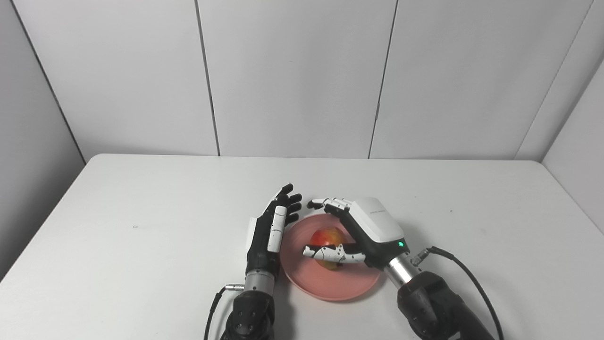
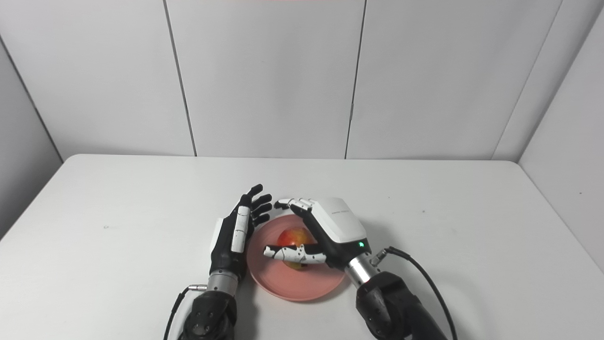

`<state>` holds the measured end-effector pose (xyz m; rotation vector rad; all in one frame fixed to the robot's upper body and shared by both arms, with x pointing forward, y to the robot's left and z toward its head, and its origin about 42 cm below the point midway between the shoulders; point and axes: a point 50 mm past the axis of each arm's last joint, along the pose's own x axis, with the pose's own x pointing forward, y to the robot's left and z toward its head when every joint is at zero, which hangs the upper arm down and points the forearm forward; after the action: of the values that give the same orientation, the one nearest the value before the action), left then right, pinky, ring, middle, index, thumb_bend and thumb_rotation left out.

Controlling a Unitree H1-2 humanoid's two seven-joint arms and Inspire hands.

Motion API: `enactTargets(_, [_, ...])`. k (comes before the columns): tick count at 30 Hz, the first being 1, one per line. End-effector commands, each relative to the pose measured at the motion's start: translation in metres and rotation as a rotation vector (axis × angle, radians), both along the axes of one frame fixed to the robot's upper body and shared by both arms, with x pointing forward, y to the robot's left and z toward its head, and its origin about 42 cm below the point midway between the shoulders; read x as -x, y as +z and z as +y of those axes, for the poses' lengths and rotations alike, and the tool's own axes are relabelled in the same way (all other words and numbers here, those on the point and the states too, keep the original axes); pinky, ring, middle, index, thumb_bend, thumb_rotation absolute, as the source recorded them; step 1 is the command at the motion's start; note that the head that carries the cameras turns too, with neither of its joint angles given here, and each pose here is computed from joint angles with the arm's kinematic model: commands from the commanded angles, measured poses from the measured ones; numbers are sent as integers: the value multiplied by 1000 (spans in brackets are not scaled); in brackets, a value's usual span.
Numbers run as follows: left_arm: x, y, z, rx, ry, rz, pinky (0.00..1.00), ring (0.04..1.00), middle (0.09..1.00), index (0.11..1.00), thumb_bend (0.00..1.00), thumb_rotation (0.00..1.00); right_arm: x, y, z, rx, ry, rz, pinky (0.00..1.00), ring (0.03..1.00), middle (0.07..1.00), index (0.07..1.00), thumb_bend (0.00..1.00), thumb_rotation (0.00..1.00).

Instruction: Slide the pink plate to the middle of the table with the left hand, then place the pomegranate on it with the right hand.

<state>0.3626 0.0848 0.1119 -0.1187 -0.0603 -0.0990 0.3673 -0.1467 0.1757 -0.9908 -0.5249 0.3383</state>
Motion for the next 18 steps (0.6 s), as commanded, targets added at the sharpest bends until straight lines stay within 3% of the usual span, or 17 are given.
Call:
enactTargets(1, [2, 11, -10, 43, 4, -30, 889, 811, 769, 825, 818, 1000, -2, 15, 1, -78, 22, -136, 551, 675, 742, 699, 718, 1000])
enactTargets(5, [2, 11, -7, 43, 16, -21, 942, 816, 764, 825, 833, 1000, -1, 13, -4, -199, 13, -229, 523, 638, 716, 644, 684, 1000])
enactTargets(10, [1, 10, -5, 49, 24, -14, 884, 808, 759, 815, 859, 1000, -3, 15, -9, -324, 3, -298, 504, 608, 668, 610, 644, 1000])
enactTargets(12, [1, 10, -3, 52, 30, -14, 852, 817, 771, 815, 870, 1000, -5, 14, -13, -414, -22, -266, 514, 612, 666, 617, 633, 1000])
enactTargets(15, [0, 12, 0, 49, 46, -27, 875, 841, 809, 823, 862, 1000, -10, 8, -21, -482, -54, -185, 619, 694, 723, 690, 646, 1000])
enactTargets(18, [-1, 14, 4, 50, 69, -53, 955, 876, 855, 851, 824, 1000, -13, 2, -29, -484, -66, -94, 704, 778, 799, 772, 716, 1000])
